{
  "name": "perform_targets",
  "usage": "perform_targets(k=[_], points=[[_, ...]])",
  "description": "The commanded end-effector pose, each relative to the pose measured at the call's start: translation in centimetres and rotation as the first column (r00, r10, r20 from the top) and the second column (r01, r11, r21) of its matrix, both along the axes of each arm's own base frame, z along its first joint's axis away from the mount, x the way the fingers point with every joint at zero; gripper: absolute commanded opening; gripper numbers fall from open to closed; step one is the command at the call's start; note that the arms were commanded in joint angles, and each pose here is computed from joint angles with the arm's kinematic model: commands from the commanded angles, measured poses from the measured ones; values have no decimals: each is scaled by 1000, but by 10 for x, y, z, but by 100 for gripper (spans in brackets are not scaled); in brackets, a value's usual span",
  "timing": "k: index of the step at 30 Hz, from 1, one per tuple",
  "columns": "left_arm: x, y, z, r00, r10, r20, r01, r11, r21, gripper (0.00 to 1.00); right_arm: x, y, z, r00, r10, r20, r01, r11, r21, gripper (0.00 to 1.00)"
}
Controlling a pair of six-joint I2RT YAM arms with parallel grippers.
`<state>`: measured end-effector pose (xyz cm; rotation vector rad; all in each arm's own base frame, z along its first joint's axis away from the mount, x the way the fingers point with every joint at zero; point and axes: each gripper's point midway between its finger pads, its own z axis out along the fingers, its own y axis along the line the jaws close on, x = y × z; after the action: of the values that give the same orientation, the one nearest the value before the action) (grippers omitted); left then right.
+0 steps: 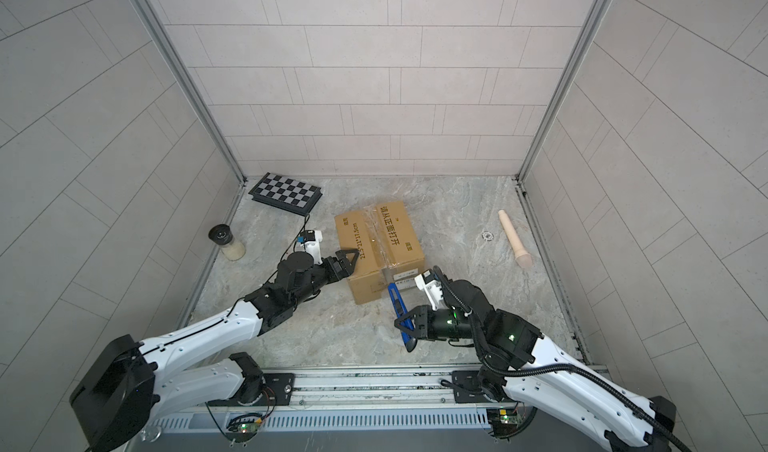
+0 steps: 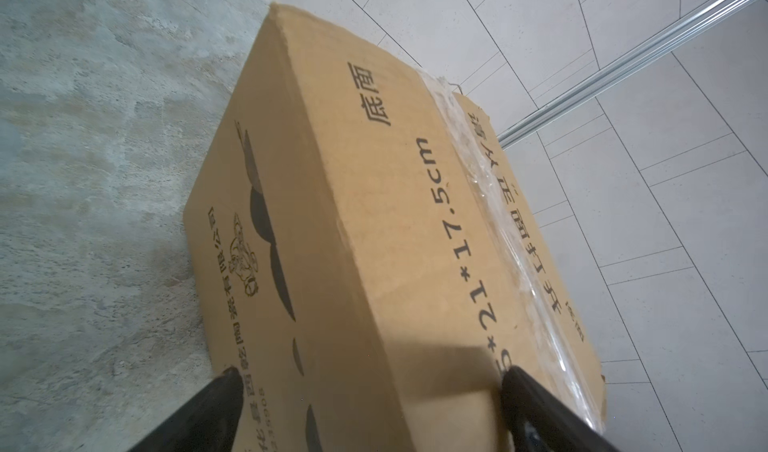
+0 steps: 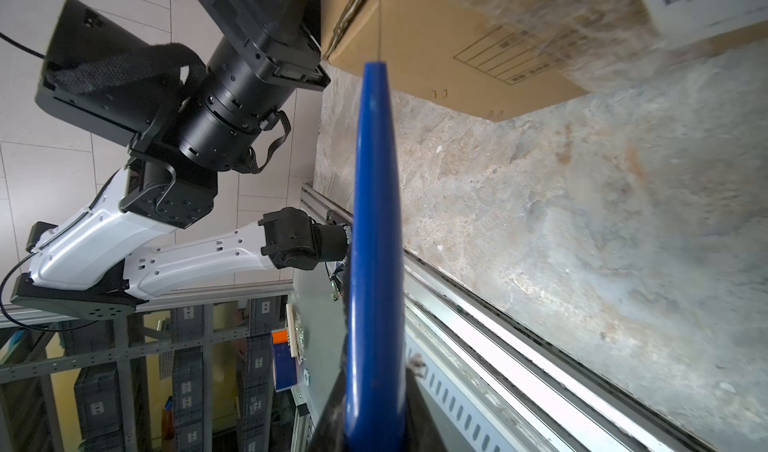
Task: Unpack the express box
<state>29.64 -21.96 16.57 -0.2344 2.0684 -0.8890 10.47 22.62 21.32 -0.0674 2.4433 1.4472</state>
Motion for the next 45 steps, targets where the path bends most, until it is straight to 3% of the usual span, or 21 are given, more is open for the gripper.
perform_targets(k=[1,6,10,16,25,31,37,45], points=[[1,16,-27,997,44,-62,-38,993,108,100,-1,-19,20,996,-38,79,40,999,-24,0],[3,19,-24,997,43,-59,-37,995,95,100,8,-55,32,977,-115,182,141,981,-137,0],[3,19,-5,999,31,-10,-30,997,69,100,35,-75,35,951,-164,263,229,944,-237,0],[0,25,26,998,13,66,-16,998,54,100,105,-104,43,920,-233,315,331,892,-309,0],[-8,48,57,988,23,154,-33,998,61,100,237,-143,-15,877,-330,348,464,768,-441,0],[-15,57,57,987,29,157,-42,995,85,100,296,-148,-63,895,-340,287,445,723,-528,0],[-19,64,49,989,52,138,-64,995,82,100,339,-148,-103,925,-303,231,381,706,-597,0],[-22,69,50,989,63,134,-75,993,91,100,360,-142,-159,956,-275,99,272,713,-647,0]])
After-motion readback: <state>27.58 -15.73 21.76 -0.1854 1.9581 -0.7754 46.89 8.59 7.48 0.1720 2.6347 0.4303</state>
